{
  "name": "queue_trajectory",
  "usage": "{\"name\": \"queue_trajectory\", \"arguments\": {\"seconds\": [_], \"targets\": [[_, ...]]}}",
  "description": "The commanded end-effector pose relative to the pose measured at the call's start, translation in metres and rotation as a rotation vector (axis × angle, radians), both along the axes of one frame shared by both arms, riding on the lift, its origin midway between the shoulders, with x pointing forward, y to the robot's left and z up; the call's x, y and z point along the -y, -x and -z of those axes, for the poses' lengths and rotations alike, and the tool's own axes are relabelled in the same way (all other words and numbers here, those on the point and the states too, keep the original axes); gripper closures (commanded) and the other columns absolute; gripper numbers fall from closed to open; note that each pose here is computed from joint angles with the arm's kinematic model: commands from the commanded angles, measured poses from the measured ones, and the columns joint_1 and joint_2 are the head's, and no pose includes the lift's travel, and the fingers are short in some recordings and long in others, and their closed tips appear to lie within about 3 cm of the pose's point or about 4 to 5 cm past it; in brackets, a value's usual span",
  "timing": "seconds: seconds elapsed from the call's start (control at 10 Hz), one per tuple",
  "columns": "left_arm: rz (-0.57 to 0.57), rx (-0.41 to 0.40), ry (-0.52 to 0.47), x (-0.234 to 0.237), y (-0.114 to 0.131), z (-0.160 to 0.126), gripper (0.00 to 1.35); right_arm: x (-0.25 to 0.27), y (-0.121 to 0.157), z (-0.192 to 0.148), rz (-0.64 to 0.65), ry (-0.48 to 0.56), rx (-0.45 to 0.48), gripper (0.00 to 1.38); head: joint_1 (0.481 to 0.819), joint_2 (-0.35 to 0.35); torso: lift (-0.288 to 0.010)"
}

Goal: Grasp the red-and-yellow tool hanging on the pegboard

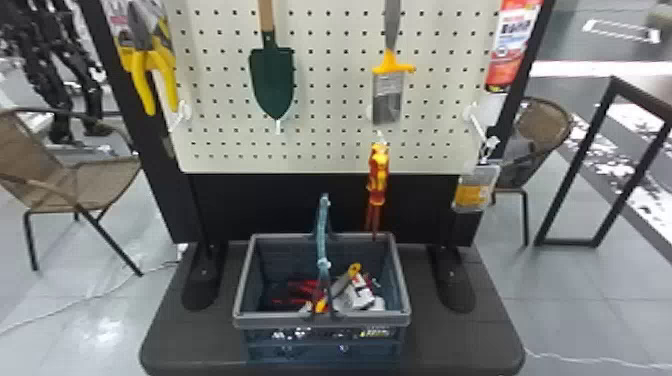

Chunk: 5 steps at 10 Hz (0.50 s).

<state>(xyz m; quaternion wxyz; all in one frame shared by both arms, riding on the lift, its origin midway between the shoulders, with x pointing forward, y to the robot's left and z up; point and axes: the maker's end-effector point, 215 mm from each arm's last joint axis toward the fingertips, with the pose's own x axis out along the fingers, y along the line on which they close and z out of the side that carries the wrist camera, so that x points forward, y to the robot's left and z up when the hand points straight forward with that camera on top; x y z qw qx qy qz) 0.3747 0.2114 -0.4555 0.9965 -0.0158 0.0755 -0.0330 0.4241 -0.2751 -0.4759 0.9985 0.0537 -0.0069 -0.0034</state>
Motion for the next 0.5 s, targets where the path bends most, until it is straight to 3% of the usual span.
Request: {"name": "queue_trajectory", "arguments": {"seconds": [0.0, 0.4], "targets": [[0.0, -0.001, 0.0, 0.0001, 0.0007, 0.0005, 0.16, -0.0008, 0.0, 0.0001, -0.001, -0.001, 0.0, 0.22, 0.549, 0.0, -0.1], [-0.001, -0.004, -0.001, -0.0008, 0.0008, 0.0014, 0.16, -0.0008, 0.0007, 0.0003, -0.001, 0.0, 0.0, 0.22, 0.549, 0.0, -0.1]]}}
